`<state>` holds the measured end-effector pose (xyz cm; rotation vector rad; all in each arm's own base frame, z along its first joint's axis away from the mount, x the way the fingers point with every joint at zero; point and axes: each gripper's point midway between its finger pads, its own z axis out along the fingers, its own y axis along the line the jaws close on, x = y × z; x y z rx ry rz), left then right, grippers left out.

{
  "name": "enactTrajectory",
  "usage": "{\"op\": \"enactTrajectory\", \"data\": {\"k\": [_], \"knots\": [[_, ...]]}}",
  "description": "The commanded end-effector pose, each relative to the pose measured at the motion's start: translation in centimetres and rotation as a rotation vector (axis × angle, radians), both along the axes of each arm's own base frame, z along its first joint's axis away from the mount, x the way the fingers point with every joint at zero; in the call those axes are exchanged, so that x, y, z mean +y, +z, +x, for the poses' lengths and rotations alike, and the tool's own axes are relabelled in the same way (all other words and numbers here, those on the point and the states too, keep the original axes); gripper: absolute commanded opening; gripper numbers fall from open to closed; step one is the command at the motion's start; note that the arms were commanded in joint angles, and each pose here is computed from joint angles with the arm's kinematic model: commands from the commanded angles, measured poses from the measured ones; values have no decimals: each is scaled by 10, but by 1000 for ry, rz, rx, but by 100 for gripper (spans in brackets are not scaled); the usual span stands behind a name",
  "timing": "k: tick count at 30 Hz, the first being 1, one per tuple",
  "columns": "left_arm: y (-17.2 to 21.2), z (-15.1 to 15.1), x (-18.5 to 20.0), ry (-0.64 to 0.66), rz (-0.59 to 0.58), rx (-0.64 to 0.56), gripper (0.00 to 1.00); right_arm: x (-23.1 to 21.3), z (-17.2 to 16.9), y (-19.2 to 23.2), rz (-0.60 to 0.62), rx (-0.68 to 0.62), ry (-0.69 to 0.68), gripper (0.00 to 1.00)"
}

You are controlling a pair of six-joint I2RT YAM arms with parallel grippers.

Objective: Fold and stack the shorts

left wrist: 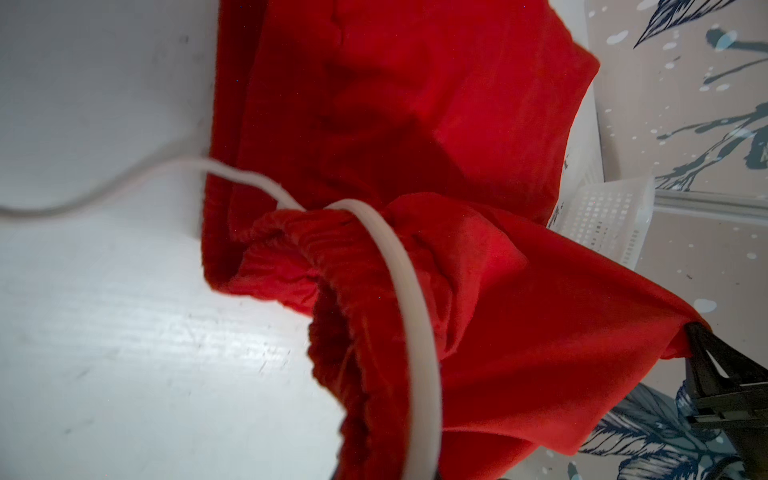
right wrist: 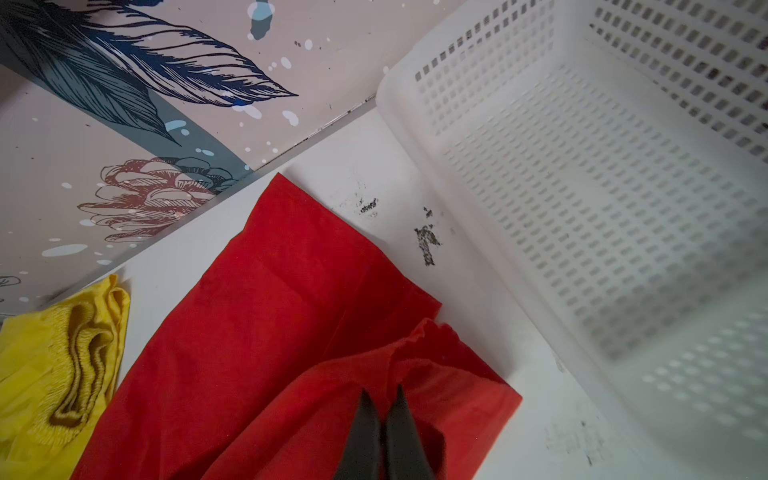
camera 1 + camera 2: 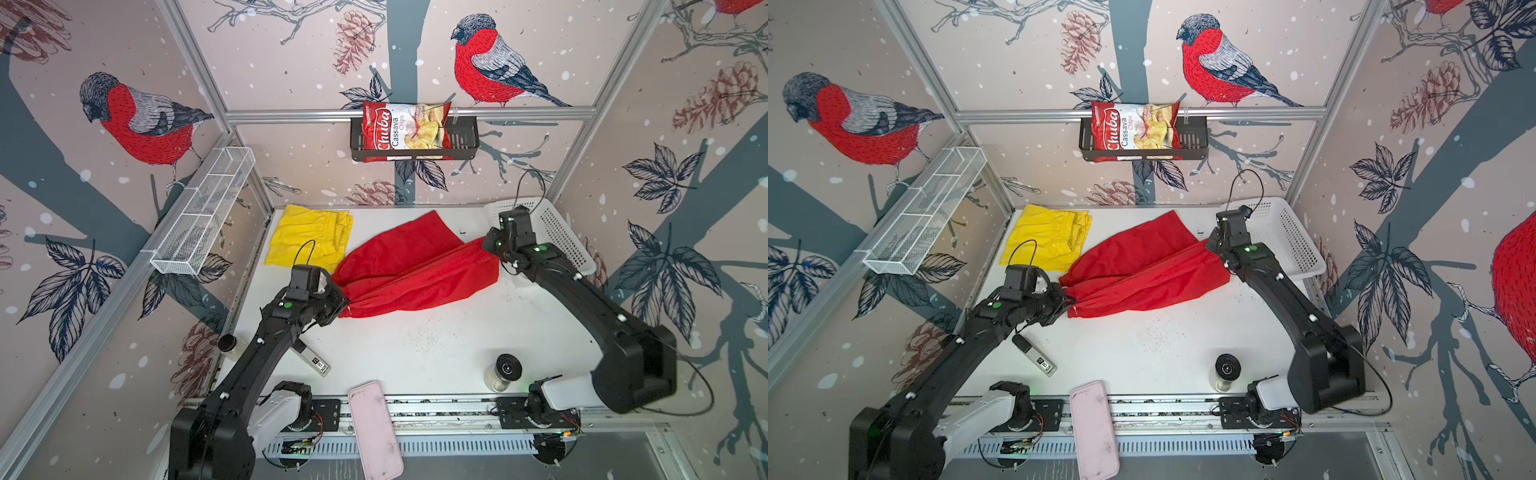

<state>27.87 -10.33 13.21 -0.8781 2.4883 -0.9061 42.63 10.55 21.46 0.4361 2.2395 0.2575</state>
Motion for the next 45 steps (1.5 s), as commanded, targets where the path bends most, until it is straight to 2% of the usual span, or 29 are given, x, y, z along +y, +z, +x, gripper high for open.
{"op": "enactTrajectory", "data": {"k": [1, 8, 15, 18, 19, 22, 24, 27, 29, 37, 42, 45], "knots": [[-10, 18, 22, 20, 62, 14, 0, -5, 41, 7, -61, -57, -30, 0], [-47, 52, 28, 10, 23, 123, 0, 23, 112, -36, -81, 14, 20, 0], [-75, 72, 29, 17, 22, 200, 0, 35, 160, -82, -83, 58, 37, 0], [-81, 78, 32, 19, 36, 217, 19, 38, 173, -104, -65, 79, 46, 3], [-84, 79, 32, 19, 39, 225, 20, 38, 177, -110, -60, 83, 47, 3], [-88, 83, 34, 24, 42, 236, 15, 42, 186, -125, -51, 91, 58, 3], [-92, 82, 35, 26, 49, 253, 3, 44, 191, -131, -48, 87, 64, 4], [-96, 80, 34, 25, 45, 270, 0, 46, 196, -132, -30, 66, 66, 3], [-84, 90, 33, 25, 38, 240, 0, 47, 198, -126, -16, 40, 63, 0], [-63, 100, 34, 18, 51, 201, 0, 67, 209, -69, 143, -169, 107, 0], [-65, 102, 33, 15, 40, 207, 0, 89, 223, -72, 185, -198, 166, 0], [-68, 102, 36, 22, 43, 215, 0, 100, 235, -85, 208, -191, 192, 13]]}}
